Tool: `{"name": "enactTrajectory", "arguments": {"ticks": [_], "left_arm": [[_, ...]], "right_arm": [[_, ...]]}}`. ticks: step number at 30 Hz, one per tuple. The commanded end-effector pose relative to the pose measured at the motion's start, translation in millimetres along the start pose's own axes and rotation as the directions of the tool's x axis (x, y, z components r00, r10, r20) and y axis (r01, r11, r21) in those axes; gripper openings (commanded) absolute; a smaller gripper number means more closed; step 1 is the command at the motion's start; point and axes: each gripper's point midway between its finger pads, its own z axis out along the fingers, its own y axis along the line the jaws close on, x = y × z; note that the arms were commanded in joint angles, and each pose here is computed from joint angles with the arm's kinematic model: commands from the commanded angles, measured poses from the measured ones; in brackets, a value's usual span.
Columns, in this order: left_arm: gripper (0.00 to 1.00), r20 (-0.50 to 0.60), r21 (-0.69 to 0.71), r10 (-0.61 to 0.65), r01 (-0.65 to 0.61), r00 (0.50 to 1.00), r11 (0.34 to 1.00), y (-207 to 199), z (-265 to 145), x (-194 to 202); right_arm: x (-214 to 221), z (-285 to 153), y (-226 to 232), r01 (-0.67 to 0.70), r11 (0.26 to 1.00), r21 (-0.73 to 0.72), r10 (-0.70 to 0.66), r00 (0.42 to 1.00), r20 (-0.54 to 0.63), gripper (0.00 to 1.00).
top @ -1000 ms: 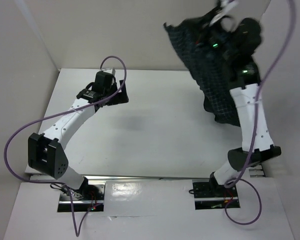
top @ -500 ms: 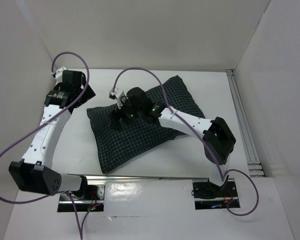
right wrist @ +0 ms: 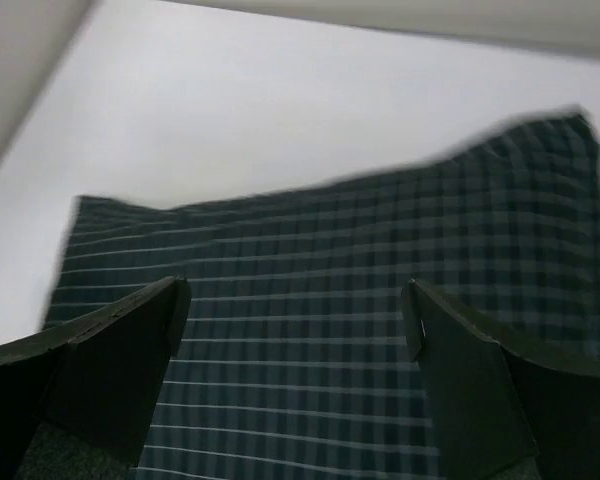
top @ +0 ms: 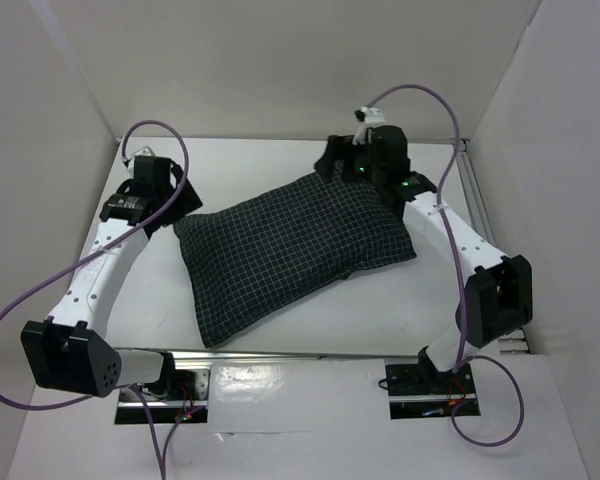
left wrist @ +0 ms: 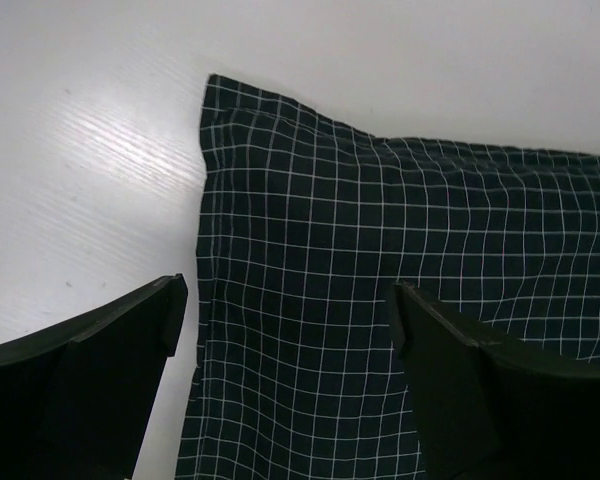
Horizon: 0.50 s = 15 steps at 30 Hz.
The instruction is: Put the pillow into the pillowcase
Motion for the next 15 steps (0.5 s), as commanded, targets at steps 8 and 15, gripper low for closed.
{"name": "enactTrajectory", "arguments": {"ticks": [8,15], "left_arm": [[1.0,0.048,0.115,0.078,-0.083,0.996,0.99,-35,6,7],[1.0,0.087,0.132,0.088,-0.099,0.992,0.986,-41,-1,-4]], "right_arm": [[35,-66,-125,-0.226,0.866,0.446,0.258,0.966,-0.013,1.0],[31,-99,-146,-0.284,0.868,0.408,0.277,0.958,0.079,1.0]]}}
